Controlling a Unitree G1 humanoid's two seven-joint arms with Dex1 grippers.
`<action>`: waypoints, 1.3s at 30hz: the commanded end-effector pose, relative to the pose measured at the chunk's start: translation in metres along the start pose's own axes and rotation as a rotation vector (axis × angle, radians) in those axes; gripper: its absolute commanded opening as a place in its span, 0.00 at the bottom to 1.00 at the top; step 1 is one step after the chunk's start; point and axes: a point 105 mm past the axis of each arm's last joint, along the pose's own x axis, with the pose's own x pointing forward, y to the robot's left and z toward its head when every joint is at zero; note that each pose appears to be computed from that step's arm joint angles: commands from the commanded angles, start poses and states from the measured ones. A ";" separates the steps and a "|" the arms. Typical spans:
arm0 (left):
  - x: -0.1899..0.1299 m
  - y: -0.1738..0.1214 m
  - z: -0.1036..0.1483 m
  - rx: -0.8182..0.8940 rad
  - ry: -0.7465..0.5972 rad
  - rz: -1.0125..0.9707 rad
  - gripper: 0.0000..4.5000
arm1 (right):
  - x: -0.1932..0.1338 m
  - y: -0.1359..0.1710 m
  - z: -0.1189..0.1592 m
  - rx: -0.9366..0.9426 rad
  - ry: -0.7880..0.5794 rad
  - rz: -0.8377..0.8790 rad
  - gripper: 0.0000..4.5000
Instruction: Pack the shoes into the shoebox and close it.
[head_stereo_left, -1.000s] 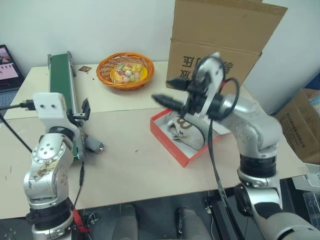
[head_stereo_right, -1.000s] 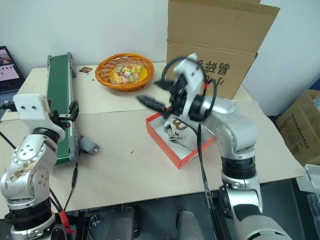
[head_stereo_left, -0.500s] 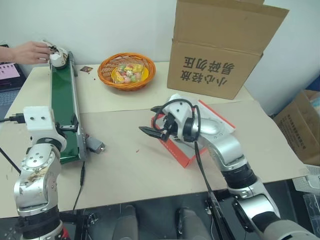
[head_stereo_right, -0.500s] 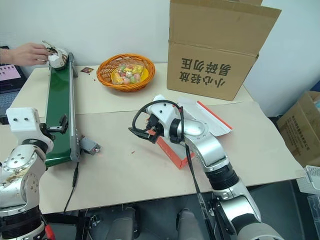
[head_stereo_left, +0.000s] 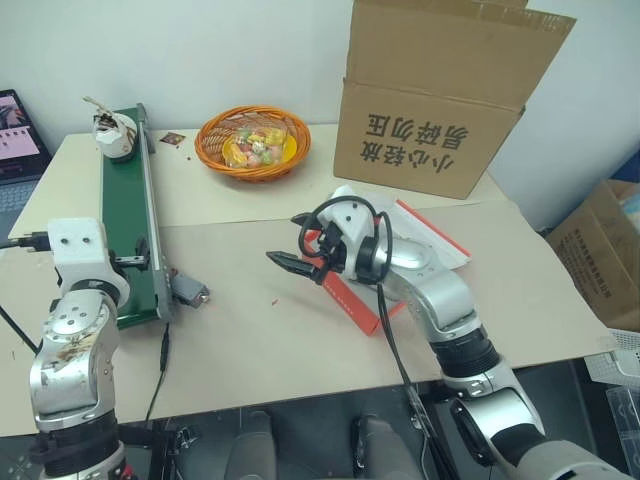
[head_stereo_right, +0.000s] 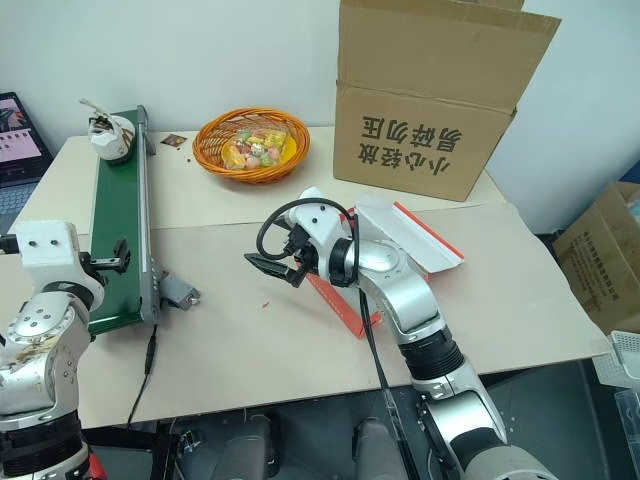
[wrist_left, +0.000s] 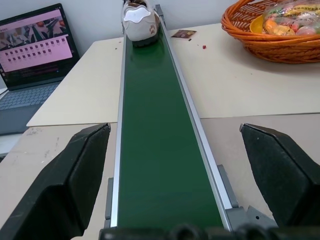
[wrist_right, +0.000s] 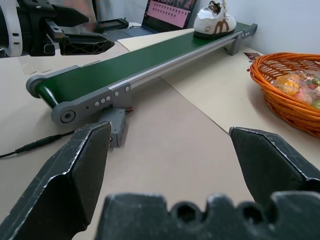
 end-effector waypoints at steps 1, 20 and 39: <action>0.000 0.005 0.004 0.003 -0.014 0.019 0.99 | -0.004 -0.002 0.011 0.001 -0.045 -0.021 1.00; 0.001 -0.003 -0.026 -0.063 -0.051 0.025 0.99 | 0.003 -0.002 0.011 0.048 -0.063 -0.069 1.00; 0.002 0.011 -0.042 -0.084 0.060 0.066 0.99 | 0.003 -0.002 0.021 0.079 -0.108 -0.085 1.00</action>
